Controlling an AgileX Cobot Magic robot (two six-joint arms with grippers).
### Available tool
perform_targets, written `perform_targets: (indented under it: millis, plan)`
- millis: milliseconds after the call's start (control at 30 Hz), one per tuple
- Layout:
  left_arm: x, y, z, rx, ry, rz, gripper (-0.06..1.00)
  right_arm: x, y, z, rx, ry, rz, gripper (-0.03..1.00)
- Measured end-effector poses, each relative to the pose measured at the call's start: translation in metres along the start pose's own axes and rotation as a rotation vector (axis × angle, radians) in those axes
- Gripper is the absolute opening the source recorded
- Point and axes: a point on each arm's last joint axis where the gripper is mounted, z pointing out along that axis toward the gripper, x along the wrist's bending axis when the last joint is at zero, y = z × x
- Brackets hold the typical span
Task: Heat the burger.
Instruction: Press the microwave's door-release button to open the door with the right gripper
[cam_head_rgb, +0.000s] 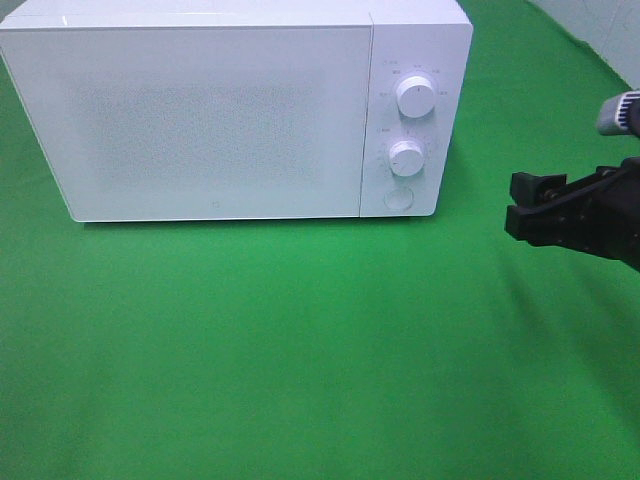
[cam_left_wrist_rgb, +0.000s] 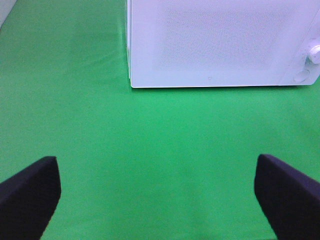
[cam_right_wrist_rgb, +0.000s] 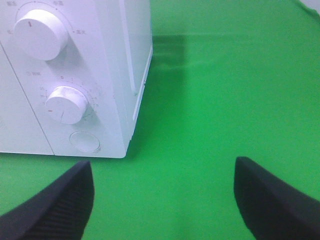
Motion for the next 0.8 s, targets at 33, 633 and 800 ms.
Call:
perform_targets:
  millis: [33,633,800]
  plan:
    - [0.000,0.000,0.000,0.000,0.000,0.000,0.97,0.000,0.000,0.000,0.000,0.000,0.000,0.76]
    - [0.000,0.000,0.000,0.000,0.000,0.000,0.97,0.062,-0.022,0.001,-0.018,-0.009,-0.106,0.75]
    - [0.000,0.000,0.000,0.000,0.000,0.000,0.97,0.081,-0.022,0.006,-0.017,0.031,-0.144,0.75]
